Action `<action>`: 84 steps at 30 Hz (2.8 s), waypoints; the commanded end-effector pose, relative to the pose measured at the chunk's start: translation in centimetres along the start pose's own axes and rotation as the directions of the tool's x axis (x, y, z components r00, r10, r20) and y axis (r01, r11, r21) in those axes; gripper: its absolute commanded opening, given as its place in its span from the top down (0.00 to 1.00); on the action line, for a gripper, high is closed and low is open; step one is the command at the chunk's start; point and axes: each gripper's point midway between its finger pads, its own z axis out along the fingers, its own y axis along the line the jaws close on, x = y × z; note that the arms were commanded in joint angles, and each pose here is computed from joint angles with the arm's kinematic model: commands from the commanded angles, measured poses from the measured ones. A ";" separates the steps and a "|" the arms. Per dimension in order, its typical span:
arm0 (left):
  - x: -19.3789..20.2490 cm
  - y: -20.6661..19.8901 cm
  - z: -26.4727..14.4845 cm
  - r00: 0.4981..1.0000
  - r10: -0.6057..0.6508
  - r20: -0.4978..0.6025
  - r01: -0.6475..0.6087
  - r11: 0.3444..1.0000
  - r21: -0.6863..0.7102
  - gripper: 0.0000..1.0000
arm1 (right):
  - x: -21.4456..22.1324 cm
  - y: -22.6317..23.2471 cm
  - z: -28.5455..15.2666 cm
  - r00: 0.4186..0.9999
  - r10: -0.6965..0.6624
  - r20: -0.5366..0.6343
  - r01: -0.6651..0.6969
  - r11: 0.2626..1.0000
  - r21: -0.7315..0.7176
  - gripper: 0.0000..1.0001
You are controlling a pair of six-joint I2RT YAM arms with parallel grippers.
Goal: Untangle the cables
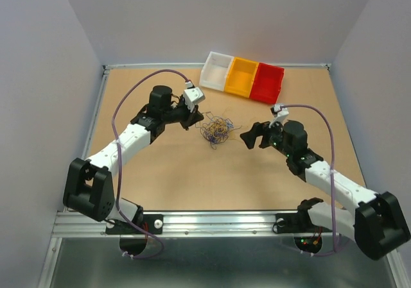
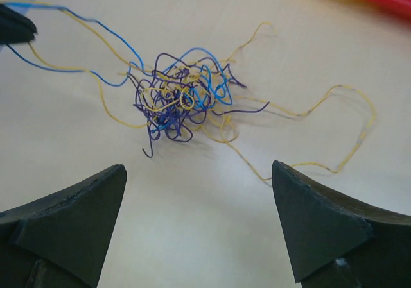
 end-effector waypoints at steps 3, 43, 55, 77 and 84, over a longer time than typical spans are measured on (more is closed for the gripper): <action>-5.6 -2.1 -2.3 0.988 0.108 0.107 -0.111 0.994 0.022 1.00 | -3.7 5.5 4.0 0.991 -0.079 0.106 0.107 0.950 -0.294 0.00; -22.6 -3.5 -12.7 0.871 0.265 0.414 -0.146 0.944 -0.297 1.00 | -2.0 7.7 8.7 0.981 -0.135 0.137 0.162 0.965 -0.206 0.27; -11.8 -4.7 -5.1 0.944 0.167 0.284 -0.149 0.985 -0.083 1.00 | -2.8 9.9 4.9 0.960 -0.173 0.222 0.241 0.913 -0.329 0.08; -9.0 -4.4 -2.8 0.968 0.124 0.219 -0.118 0.992 -0.041 1.00 | -2.2 12.3 7.5 0.973 -0.118 0.199 0.199 0.867 -0.456 0.88; -8.8 -3.4 -2.9 0.971 0.121 0.207 -0.103 0.990 -0.094 1.00 | -3.1 10.9 7.1 0.969 -0.094 0.229 0.176 0.911 -0.373 0.99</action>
